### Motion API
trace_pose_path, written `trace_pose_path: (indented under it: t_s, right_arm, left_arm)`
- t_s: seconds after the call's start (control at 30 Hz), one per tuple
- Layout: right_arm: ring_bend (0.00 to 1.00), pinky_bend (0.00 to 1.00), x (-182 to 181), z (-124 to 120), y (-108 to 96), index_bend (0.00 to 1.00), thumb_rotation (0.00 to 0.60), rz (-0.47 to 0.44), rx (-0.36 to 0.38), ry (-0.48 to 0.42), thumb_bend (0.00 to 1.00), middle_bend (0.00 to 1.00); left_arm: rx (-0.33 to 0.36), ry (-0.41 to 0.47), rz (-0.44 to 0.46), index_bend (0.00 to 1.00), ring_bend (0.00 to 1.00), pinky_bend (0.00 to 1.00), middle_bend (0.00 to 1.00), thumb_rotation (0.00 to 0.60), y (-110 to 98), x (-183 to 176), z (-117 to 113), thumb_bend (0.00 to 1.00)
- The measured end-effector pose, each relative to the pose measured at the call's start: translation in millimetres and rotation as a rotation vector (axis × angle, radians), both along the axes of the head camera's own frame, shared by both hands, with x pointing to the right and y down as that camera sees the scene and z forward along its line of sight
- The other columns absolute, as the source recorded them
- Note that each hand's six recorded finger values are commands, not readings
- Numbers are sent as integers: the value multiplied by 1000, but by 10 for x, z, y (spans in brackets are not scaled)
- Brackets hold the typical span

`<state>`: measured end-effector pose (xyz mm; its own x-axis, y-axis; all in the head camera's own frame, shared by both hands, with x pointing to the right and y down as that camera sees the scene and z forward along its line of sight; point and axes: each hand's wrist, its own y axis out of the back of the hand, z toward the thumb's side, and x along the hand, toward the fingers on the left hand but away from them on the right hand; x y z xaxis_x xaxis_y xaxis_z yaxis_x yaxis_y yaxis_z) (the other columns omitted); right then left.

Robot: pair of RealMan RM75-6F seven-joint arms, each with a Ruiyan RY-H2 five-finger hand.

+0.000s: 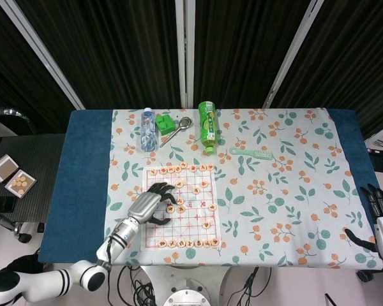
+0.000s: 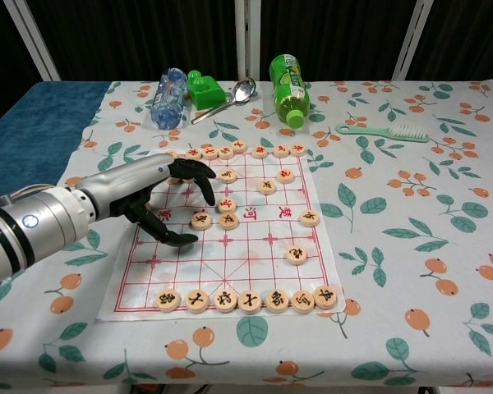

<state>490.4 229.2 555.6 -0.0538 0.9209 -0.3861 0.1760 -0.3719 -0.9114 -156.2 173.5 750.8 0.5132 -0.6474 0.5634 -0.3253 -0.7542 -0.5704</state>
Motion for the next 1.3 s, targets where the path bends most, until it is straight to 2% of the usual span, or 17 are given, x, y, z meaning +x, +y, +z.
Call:
trace_pose_path:
  t_s: [0.57,0.93,1.17,1.3]
  right_arm:
    - [0,19,63,30,25,0,600,12,-8,0,89,0]
    - [0,19,38,39,26,0,600,9,-9,-2,94,0]
    - [0,19,24,37,24,0,600,8,-10,-3,94,0]
    - [0,19,18,46,24,0,600,7,-13,-4,95,0]
  left_arm:
    - [40,-47,30,429,0,15,109,600,-17,5,93,261]
    - [70,-81,52,494,0,16,119,600,-10,-22,100,315]
    - [58,-52,23,512,0,19,130,600,-24,-22,58,323]
    - [76,-29,13,513,0,22,133,600,-72,-7,-28,323]
